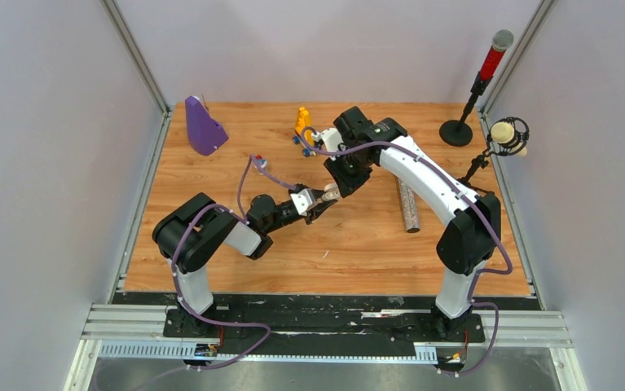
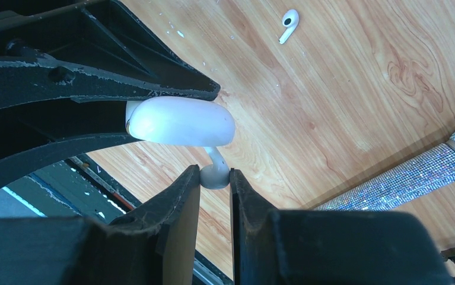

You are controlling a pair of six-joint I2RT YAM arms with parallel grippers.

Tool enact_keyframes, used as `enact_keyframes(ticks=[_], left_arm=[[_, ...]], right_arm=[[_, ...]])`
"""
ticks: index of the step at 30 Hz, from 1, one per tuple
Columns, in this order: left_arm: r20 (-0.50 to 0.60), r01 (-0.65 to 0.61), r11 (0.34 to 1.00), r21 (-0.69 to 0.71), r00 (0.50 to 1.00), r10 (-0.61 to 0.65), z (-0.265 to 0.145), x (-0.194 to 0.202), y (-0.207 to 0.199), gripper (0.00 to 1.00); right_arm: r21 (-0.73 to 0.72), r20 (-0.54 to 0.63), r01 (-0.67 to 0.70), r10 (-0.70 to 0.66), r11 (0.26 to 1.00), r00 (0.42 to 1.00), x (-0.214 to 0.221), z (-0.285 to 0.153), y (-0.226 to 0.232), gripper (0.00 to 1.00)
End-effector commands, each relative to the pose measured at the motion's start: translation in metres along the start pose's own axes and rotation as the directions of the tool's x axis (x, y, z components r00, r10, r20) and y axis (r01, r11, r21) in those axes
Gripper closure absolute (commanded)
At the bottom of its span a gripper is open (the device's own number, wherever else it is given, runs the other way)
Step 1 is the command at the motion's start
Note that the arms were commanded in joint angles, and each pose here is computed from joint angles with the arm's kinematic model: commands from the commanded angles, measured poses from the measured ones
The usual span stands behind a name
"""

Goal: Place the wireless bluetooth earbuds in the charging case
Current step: Place the earbud in the charging case.

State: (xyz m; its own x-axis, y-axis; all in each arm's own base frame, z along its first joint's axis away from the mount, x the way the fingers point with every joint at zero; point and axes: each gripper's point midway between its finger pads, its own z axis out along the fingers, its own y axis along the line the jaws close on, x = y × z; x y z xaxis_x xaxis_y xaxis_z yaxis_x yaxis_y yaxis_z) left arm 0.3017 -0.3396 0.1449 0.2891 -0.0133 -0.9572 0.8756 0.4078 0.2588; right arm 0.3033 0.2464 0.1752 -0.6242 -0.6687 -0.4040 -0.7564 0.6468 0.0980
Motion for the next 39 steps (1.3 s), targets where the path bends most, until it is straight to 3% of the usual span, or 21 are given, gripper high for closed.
enact_keyframes(ticks=[1, 20, 39], left_arm=[[0.072, -0.081, 0.997, -0.016, 0.994, 0.082, 0.003, -0.020, 0.001, 1.00], [0.065, -0.084, 0.996, -0.027, 0.994, 0.086, 0.004, -0.018, 0.002, 1.00], [0.048, -0.095, 0.995, -0.025, 0.994, 0.096, 0.003, -0.011, 0.001, 1.00]], right_arm=[[0.039, 0.039, 0.026, -0.027, 0.999, 0.999, -0.014, -0.003, -0.004, 0.94], [0.050, 0.010, 0.077, -0.078, 0.996, 0.997, -0.013, 0.008, 0.009, 0.94], [0.163, 0.026, 0.095, -0.101, 0.982, 0.995, -0.014, -0.004, -0.007, 0.94]])
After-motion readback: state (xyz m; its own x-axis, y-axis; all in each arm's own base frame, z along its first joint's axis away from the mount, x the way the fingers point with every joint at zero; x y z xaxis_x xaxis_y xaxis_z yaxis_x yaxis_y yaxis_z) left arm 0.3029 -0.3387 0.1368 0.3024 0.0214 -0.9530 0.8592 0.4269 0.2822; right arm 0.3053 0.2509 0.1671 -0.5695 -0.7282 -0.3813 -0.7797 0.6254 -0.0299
